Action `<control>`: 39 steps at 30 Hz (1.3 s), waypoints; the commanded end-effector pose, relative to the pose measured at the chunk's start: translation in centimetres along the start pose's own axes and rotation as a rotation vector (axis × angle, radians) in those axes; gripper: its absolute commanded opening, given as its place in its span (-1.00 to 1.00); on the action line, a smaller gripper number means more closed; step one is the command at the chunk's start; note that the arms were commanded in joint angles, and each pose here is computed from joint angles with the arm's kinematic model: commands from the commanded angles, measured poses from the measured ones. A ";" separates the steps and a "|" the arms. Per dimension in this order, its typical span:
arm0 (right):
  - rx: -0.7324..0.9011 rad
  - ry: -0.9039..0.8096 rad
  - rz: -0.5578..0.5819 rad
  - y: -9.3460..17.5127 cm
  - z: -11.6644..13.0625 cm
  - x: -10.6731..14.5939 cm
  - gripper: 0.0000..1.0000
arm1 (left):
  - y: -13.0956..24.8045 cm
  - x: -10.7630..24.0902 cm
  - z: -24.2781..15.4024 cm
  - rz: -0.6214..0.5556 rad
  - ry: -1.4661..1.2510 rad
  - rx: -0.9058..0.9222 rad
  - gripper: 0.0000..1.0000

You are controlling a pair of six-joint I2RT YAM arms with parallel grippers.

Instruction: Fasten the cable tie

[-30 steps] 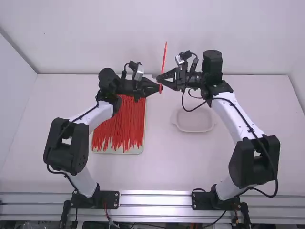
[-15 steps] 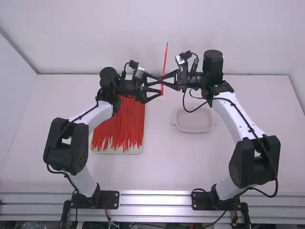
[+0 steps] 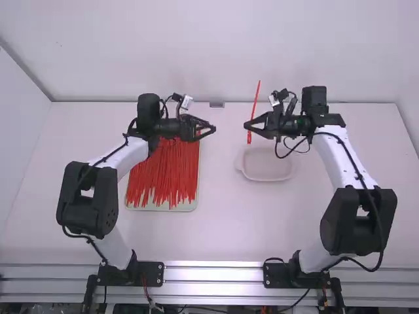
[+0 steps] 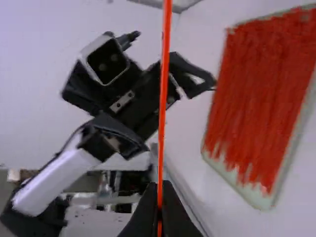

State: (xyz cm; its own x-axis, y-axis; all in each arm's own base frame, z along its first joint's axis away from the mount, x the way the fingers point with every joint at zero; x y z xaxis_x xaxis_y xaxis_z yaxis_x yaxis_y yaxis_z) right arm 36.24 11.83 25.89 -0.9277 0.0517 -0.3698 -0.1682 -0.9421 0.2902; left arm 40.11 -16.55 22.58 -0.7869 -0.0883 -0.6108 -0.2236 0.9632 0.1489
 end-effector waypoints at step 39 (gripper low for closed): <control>0.952 0.081 -0.053 -0.1 -16.6 6.2 -0.77 | 1.7 4.2 4.8 0.117 0.067 -0.305 0.98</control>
State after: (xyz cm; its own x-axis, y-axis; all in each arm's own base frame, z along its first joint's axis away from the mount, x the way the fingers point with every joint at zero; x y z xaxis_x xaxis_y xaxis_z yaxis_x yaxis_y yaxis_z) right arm 36.03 6.94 8.74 -0.8953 0.0282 -0.4447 -0.4333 -0.2873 0.8542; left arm 38.66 -14.23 15.95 -0.8662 -0.0108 -0.4996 -0.2759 0.8439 0.4601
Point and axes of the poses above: each hand's point on the last joint's axis, 136 mm out from that joint toward the fingers, its own y axis back along the fingers, its own z axis along the line the jaws close on, x = y × z, the point moved 5 cm from there along y, back along the fingers, and after that the axes turned 9 degrees about y, right-handed, at the moved point
